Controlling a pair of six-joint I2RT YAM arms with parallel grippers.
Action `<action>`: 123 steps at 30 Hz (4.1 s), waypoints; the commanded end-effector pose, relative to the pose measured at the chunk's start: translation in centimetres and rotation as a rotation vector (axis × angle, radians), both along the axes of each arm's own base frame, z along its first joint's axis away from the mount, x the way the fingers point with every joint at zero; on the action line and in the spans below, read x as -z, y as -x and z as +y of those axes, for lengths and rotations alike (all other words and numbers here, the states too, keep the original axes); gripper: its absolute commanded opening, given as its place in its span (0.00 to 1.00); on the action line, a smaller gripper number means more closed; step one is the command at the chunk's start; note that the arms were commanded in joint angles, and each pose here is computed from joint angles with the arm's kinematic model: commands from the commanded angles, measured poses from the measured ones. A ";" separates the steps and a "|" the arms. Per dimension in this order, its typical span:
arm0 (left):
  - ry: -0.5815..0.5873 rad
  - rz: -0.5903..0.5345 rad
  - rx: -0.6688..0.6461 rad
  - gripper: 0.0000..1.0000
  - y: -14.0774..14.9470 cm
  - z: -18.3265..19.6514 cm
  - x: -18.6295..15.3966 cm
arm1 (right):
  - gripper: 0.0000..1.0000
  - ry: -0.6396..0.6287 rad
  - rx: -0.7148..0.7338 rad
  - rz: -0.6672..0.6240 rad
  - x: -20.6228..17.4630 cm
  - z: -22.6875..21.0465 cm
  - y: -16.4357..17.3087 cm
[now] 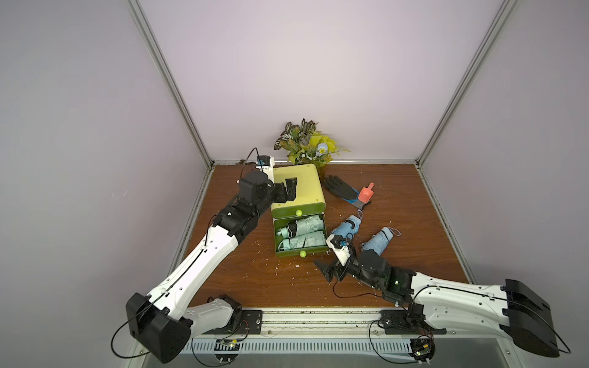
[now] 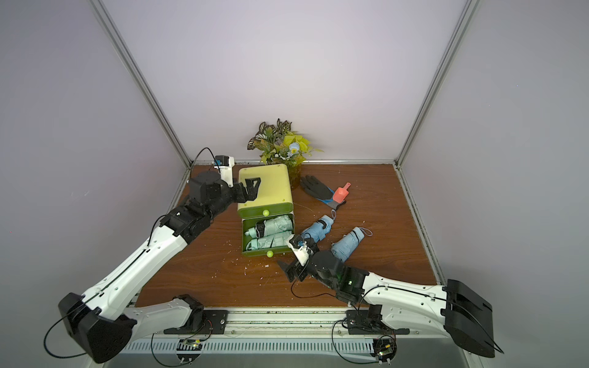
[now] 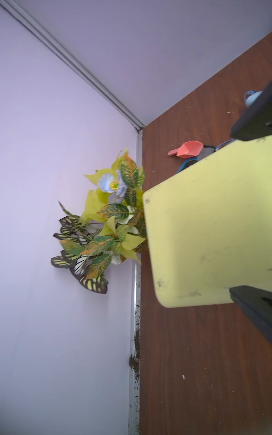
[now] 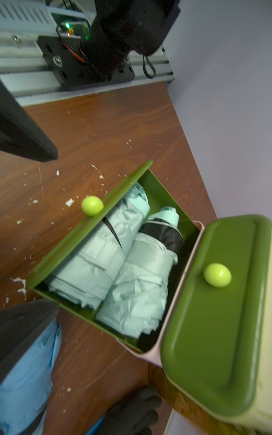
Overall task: Place the umbrella in the drawer by color
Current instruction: Place the umbrella in the drawer, then close the drawer in the storage box, then open the drawer in the storage box.
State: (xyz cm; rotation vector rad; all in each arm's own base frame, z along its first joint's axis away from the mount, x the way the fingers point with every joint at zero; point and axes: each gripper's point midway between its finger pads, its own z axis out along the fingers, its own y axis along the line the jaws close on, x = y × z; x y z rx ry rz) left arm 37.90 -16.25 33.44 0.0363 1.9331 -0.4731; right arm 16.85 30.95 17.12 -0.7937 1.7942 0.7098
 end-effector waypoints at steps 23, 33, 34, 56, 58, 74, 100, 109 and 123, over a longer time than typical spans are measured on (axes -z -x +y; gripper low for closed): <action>0.007 0.296 -0.029 0.99 -8.5 7.2 12.9 | 0.40 -0.356 0.336 0.435 4.0 3.6 -1.0; 0.165 0.321 0.054 0.99 -7.8 5.7 13.7 | 0.42 -0.440 0.421 0.393 3.3 5.7 -2.3; 0.167 0.323 0.052 0.99 -7.7 5.8 13.7 | 0.42 -0.443 0.432 0.384 3.3 5.7 -2.5; 0.209 0.334 0.089 0.99 -7.1 4.4 13.7 | 0.40 -0.426 0.565 0.089 -0.9 7.1 -7.8; 0.209 0.329 0.095 0.99 -7.1 4.2 13.4 | 0.41 -0.429 0.570 0.080 -1.3 7.2 -8.2; 0.239 0.303 0.136 0.99 -6.4 2.9 11.9 | 0.43 -0.425 0.557 -0.013 -0.7 9.0 -14.2; 0.310 0.039 0.055 0.99 0.4 6.7 3.7 | 0.62 -0.422 0.454 0.015 0.8 5.1 -11.2; 0.389 0.133 0.000 0.99 8.5 7.3 14.0 | 0.60 -0.390 0.427 0.168 2.5 5.1 -9.9; 0.434 0.266 0.052 0.99 7.7 3.9 19.6 | 0.55 -0.533 0.487 0.265 5.4 6.8 -11.4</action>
